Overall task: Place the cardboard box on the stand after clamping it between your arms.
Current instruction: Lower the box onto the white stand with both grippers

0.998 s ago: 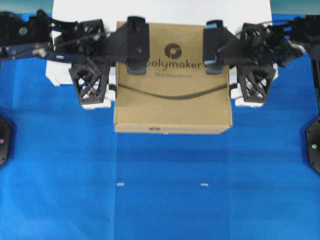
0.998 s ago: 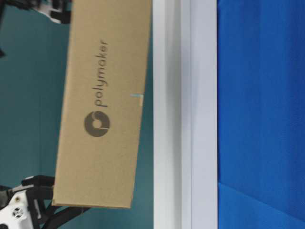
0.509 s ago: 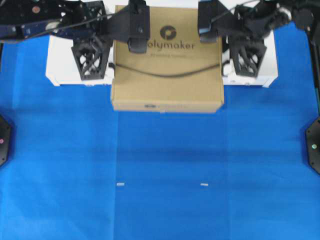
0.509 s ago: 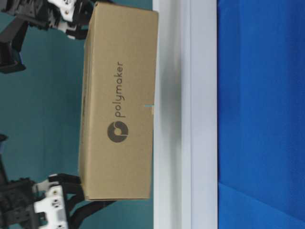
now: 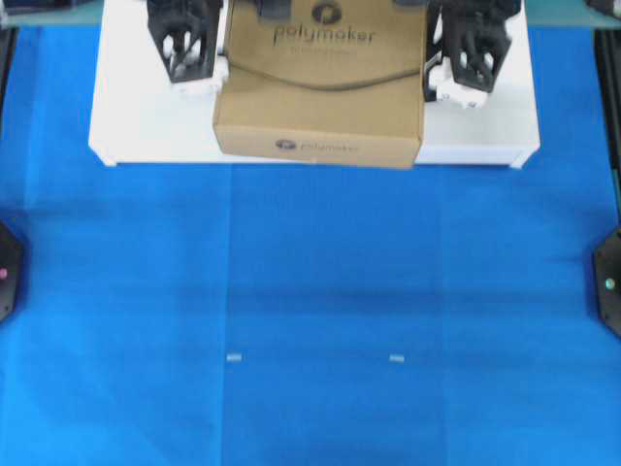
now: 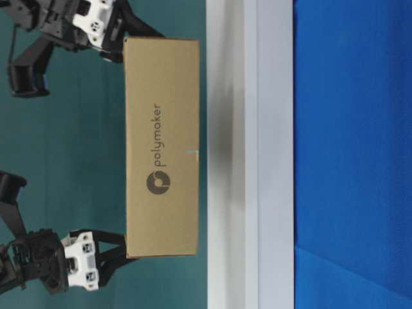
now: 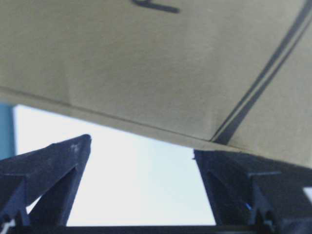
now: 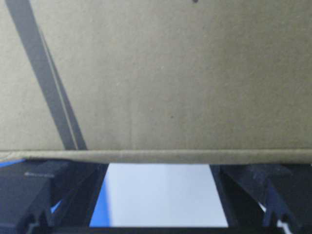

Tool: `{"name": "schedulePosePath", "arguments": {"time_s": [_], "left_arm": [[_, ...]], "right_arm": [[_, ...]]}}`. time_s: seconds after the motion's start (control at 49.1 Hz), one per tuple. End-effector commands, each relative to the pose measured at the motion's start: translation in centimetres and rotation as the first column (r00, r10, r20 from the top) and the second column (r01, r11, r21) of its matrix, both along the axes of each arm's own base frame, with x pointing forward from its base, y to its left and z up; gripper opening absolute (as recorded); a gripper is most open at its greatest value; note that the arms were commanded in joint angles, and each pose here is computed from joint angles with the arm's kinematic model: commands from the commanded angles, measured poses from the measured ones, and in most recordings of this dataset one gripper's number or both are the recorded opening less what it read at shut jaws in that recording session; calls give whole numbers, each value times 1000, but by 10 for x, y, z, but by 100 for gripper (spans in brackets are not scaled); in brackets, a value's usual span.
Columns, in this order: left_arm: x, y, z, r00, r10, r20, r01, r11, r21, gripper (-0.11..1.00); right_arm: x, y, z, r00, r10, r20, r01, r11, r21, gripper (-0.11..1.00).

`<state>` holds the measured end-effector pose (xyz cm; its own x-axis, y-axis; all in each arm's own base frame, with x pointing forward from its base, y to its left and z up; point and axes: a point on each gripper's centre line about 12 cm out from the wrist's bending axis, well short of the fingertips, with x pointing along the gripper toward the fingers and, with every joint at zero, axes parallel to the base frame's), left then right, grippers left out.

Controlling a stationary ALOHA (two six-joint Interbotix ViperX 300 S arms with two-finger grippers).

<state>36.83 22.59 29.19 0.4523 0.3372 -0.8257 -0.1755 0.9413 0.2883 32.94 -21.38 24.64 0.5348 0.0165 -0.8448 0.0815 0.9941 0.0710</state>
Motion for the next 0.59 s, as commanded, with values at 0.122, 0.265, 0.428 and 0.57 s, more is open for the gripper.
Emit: {"name": "schedulePosePath", "arguments": {"time_s": [0.122,0.265,0.428,0.57], "left_arm": [[43,11,52,970,-20,242,-3,996,95,83],[47,22,42,974,-4,228,-16,996,87,83],[49,25,34,975,-3,223,-17,996,86,83],[49,26,32,975,0,224,-19,996,85,83]], "right_arm": [[54,-3,66,960,82,269,-58,994,-96,99],[57,-21,61,962,98,254,-71,991,-114,99],[58,-32,54,967,114,229,-93,991,-101,99],[56,-33,52,969,112,222,-93,991,-95,99]]}}
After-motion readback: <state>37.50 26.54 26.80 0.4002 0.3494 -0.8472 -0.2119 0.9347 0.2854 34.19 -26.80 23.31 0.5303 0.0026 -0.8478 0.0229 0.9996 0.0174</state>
